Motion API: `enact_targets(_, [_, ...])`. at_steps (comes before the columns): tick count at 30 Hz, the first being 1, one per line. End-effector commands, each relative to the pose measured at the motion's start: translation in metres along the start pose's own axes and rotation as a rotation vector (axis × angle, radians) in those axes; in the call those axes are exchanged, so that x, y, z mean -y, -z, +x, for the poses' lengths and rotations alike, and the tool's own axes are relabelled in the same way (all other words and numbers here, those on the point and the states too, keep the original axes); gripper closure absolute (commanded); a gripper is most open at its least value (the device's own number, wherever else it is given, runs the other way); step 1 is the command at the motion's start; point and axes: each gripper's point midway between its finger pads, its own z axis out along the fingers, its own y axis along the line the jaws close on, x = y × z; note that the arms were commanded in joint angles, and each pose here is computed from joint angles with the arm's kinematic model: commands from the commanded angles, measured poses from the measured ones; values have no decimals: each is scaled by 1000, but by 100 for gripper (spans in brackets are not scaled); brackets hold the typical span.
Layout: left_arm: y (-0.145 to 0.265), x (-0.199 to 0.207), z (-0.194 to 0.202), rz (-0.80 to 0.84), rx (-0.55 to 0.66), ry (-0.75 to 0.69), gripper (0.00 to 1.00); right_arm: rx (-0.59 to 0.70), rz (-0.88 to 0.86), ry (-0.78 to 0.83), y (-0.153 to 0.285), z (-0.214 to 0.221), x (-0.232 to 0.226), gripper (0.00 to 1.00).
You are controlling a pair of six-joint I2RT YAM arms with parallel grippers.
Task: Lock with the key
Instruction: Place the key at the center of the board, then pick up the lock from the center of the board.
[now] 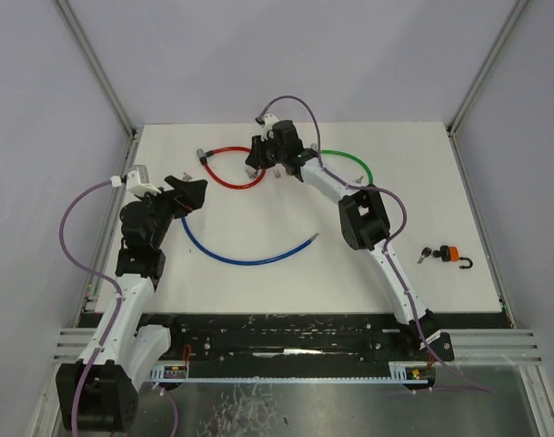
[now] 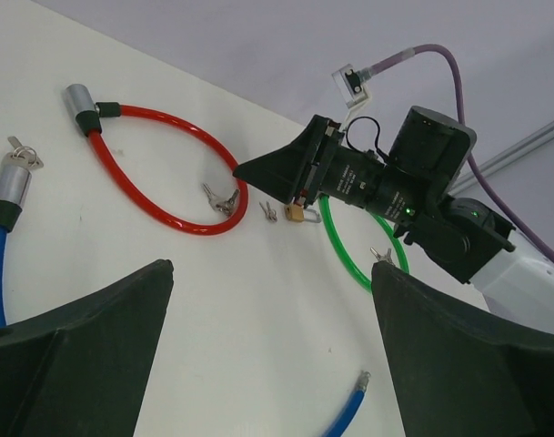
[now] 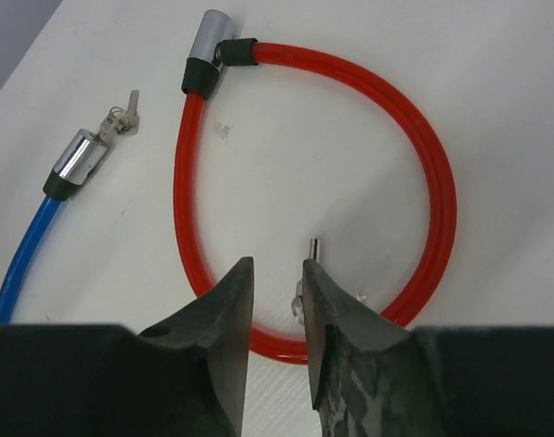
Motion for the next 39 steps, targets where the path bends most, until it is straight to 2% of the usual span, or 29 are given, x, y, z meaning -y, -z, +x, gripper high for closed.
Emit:
enact_targets(1, [13,10,3,42,2,1,12,113,-46,138,20,-59,-25,62])
enact_targets(4, [21,12,5,61,19,12,11,94,-90,232,43,-72,-42,56])
enact_targets(7, [26,11,8,73,46,65,0,16,-232,384,83,-73,-71,52])
enact_targets(11, [28,22,14,158,51,118,0,-104,-404,524,153,-60,-99,51])
enact_targets(17, [16,26,50,224,-123,194,1,-188,-489,539,255,-26,-109,50])
enact_targets(22, [8,44,82,273,-268,234,5,-245,-410,493,319,6,-86,46])
enact_targets(28, [2,93,125,272,-383,47,6,-305,-312,432,369,34,-60,43])
enact_targets(34, [-14,103,148,213,-450,-125,9,-286,-112,468,384,50,-12,40])
enact_targets(39, [-26,100,145,196,-433,-198,7,-214,-122,346,399,49,3,40])
